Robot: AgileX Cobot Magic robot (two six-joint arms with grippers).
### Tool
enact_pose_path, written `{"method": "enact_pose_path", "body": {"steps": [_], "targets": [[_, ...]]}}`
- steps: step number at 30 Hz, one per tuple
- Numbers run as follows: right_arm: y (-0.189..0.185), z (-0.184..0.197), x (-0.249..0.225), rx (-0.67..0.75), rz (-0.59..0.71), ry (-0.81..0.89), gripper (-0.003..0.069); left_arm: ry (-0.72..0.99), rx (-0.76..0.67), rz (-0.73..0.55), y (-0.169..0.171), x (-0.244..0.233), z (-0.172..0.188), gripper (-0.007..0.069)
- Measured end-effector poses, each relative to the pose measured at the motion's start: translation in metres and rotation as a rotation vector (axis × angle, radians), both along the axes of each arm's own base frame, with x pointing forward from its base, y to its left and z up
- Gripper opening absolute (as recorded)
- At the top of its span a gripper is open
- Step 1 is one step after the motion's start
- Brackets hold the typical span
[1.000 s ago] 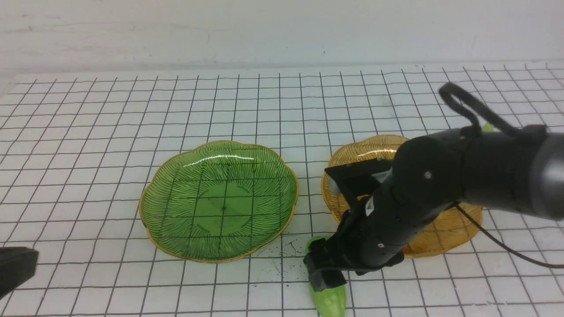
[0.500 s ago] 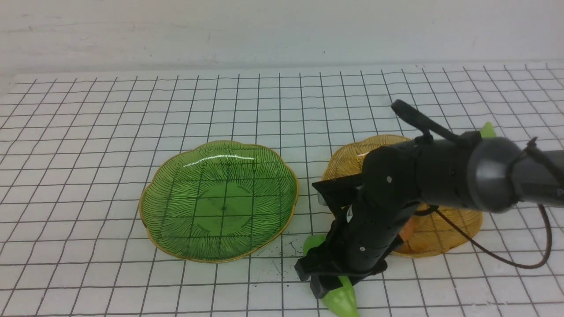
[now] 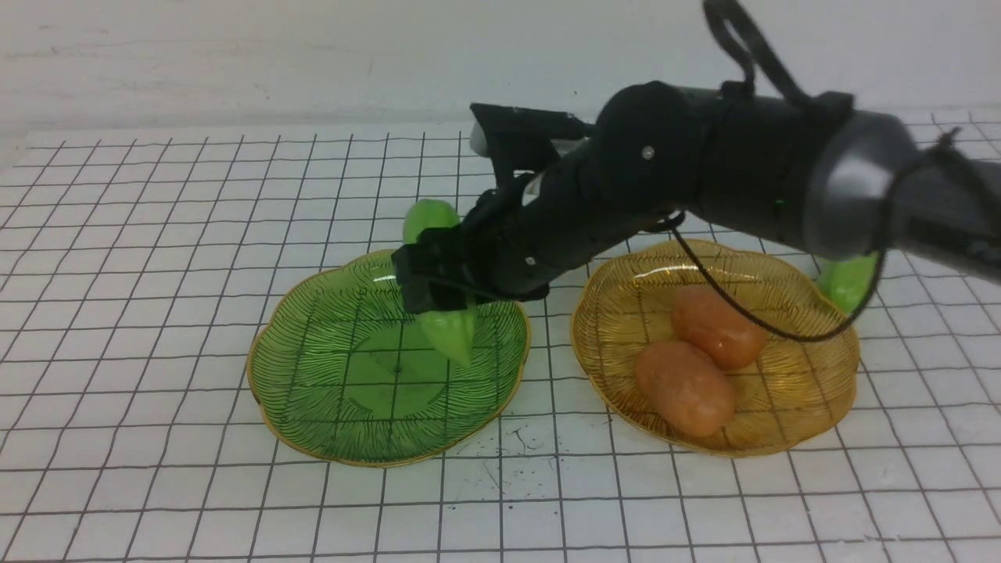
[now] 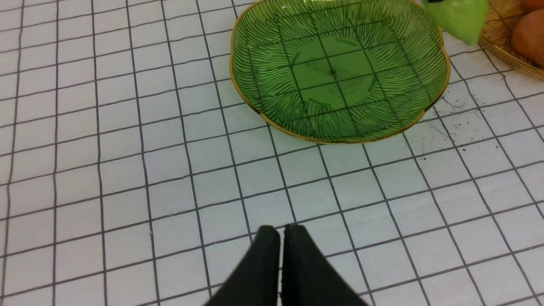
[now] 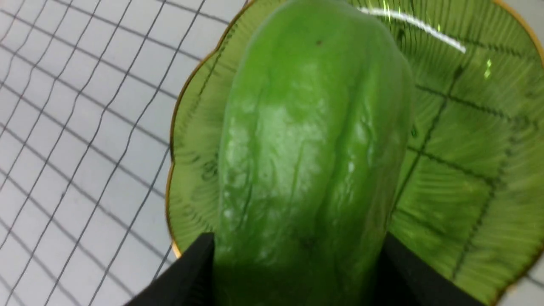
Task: Put different types of vegetables on the plate.
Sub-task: 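Carry the green vegetable from the table to the plate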
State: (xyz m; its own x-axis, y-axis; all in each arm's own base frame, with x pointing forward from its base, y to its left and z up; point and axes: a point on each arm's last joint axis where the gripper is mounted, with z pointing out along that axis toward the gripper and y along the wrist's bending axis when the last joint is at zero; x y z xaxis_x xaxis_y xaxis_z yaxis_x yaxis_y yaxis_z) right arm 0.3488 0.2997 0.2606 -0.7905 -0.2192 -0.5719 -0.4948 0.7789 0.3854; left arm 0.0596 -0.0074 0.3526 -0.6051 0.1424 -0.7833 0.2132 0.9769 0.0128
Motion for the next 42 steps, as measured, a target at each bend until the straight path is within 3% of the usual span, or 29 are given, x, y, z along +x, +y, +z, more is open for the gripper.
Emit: {"method": "enact_pose_path", "body": {"steps": [7, 13, 17, 20, 25, 32, 37, 40, 42], "targets": [[0.028, -0.042, 0.026, -0.076, 0.058, 0.149, 0.0407, 0.001, -0.003, 0.002, 0.0, 0.0, 0.0, -0.0008], [0.029, -0.027, 0.028, -0.176, 0.138, 0.181, 0.0603, 0.001, -0.003, 0.002, 0.0, 0.0, 0.0, -0.0008], [0.024, 0.0, 0.031, -0.227, 0.153, 0.107, 0.0633, -0.01, 0.012, 0.01, 0.001, 0.001, 0.001, -0.0008], [0.01, 0.025, 0.036, -0.324, 0.114, -0.024, 0.0603, -0.019, 0.024, 0.017, 0.003, 0.001, 0.001, -0.0008], [-0.058, 0.084, 0.056, -0.467, -0.142, -0.216, 0.0409, -0.023, 0.045, 0.015, 0.004, 0.001, 0.001, -0.0008], [-0.185, 0.119, 0.089, -0.384, -0.481, -0.167, 0.0126, -0.025, 0.053, 0.01, 0.004, 0.001, 0.001, -0.0008], [-0.26, 0.109, 0.105, -0.272, -0.648, -0.049, 0.0094, -0.002, 0.064, 0.019, 0.005, 0.0, -0.001, -0.0008], [-0.29, 0.096, 0.113, -0.238, -0.707, 0.009, 0.0134, 0.016, 0.072, 0.025, 0.006, -0.001, -0.002, -0.0008], [-0.314, 0.079, 0.121, -0.212, -0.752, 0.063, 0.0213, 0.031, 0.08, 0.031, 0.007, -0.002, -0.003, -0.0008]]}}
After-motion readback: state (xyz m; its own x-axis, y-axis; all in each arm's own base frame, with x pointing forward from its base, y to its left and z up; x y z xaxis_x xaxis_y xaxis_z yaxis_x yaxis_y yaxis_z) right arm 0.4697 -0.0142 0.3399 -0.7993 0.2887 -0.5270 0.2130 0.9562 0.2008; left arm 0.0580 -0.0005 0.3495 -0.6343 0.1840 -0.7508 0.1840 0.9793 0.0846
